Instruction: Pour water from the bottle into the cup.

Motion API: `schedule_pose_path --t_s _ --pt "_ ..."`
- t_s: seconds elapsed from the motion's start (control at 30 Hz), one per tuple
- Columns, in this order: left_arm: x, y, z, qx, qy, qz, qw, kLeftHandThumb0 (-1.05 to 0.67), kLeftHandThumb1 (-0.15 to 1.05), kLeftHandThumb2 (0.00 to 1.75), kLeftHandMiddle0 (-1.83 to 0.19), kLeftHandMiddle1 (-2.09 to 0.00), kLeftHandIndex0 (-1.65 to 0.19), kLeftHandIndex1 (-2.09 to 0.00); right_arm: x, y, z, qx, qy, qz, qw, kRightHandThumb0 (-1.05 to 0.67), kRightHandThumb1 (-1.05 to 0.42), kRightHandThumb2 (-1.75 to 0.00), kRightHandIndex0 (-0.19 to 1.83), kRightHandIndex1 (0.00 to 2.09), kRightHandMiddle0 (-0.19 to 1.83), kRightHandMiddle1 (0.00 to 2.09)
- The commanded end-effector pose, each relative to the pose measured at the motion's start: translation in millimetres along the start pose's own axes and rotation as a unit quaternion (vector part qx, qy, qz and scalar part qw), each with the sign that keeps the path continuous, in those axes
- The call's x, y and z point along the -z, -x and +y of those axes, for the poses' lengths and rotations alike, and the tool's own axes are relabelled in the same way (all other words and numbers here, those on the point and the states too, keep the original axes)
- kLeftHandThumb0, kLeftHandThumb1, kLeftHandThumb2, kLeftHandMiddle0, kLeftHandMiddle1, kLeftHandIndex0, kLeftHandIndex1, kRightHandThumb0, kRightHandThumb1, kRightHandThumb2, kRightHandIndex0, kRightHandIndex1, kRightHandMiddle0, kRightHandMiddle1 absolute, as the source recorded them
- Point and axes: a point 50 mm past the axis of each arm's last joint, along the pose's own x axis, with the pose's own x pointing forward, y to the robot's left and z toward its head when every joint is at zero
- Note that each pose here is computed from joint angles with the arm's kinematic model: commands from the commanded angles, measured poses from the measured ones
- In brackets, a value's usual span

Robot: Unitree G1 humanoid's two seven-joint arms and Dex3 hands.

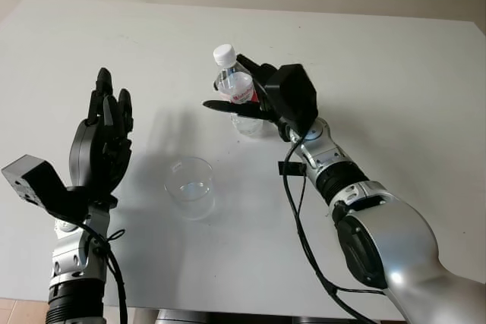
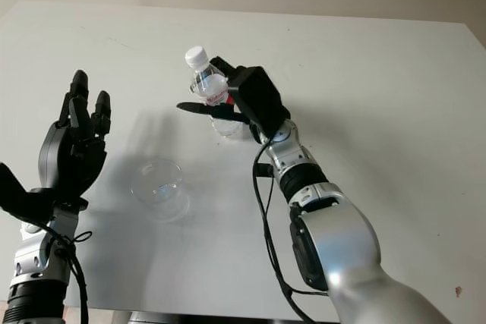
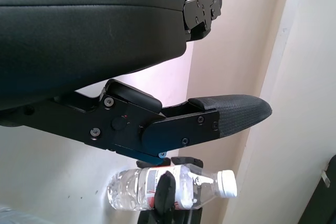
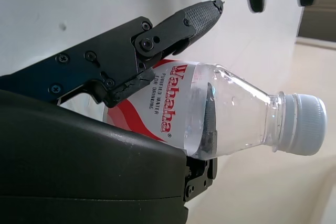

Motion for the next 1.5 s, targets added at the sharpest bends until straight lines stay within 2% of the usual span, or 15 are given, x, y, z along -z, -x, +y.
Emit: schedule_pose_path --t_s 0.0,0.13,0.3,0.53,0.73,0.77,0.83,0.87,1.0,1.23,1.47 --pt "-2.4 -2.1 0.0 0.001 -0.007 -0.005 1.0 -0.79 1.05 0.6 0.16 -0.06 0.19 -0.03 5.7 4 -2 0.01 0.025 -0.005 1.0 -0.25 -1.04 -0.09 1.03 2.09 0.9 2.09" --pt "-2.9 -2.0 0.2 0.003 -0.008 -0.007 1.0 -0.79 1.05 0.6 0.17 -0.05 0.19 -0.04 -4.0 5 -9 0.03 0.06 -0.051 0.996 -0.17 -1.05 -0.18 1.12 2.09 0.96 2.09" --pt "-3.0 -2.1 0.0 0.005 -0.006 -0.007 1.0 -0.78 1.05 0.6 0.18 -0.05 0.19 -0.02 -21.0 7 -23 0.049 0.147 -0.12 0.981 -0.13 -1.05 -0.23 1.01 2.09 0.83 2.09" --pt "-2.2 -2.1 -2.0 0.0 -0.008 -0.005 1.0 -0.79 1.05 0.6 0.16 -0.06 0.18 -0.03 -44.5 9 -36 0.062 0.274 -0.19 0.941 -0.13 -1.05 -0.22 1.13 2.09 0.76 2.09" --pt "-2.2 -2.0 -1.3 0.001 -0.007 -0.005 1.0 -0.79 1.05 0.6 0.18 -0.05 0.19 -0.03 -56.4 14 -39 0.058 0.351 -0.242 0.903 -0.11 -1.02 -0.21 1.16 2.09 0.73 2.09" --pt "-2.2 -2.1 -1.3 0.002 -0.007 -0.004 1.0 -0.79 1.05 0.6 0.17 -0.05 0.18 -0.03 -57.0 15 -38 0.055 0.367 -0.251 0.894 -0.1 -0.99 -0.27 1.14 2.09 0.76 2.09" --pt "-2.3 -2.4 -1.4 0.003 -0.007 -0.005 1.0 -0.79 1.05 0.6 0.17 -0.06 0.18 -0.04 -57.5 17 -36 0.046 0.401 -0.267 0.875 -0.1 -0.78 -0.68 1.11 2.09 0.8 2.09" --pt "-2.4 -2.5 -1.6 0.004 -0.006 -0.005 1.0 -0.79 1.05 0.6 0.16 -0.06 0.18 -0.04 -57.7 17 -35 0.04 0.412 -0.272 0.868 -0.11 -0.72 -0.78 1.11 2.09 0.8 2.09" --pt "-3.0 -2.9 -2.6 0.004 -0.008 -0.006 1.0 -0.78 1.05 0.6 0.17 -0.05 0.19 -0.04 -58.6 21 -30 0.017 0.436 -0.301 0.848 -0.1 -0.62 -0.96 1.12 2.09 0.75 2.09" --pt "-3.3 -3.7 -4.1 0.004 -0.01 -0.005 1.0 -0.78 1.05 0.62 0.18 -0.05 0.19 -0.04 -61.1 27 -24 0.005 0.461 -0.346 0.817 -0.13 -0.63 -0.97 1.12 2.09 0.74 2.09" --pt "-3.4 -5.6 -5.6 0.005 -0.009 -0.004 1.0 -0.78 1.05 0.62 0.18 -0.05 0.19 -0.03 -65.8 33 -19 -0.017 0.453 -0.375 0.809 -0.14 -0.69 -0.91 1.1 2.09 0.73 2.09"
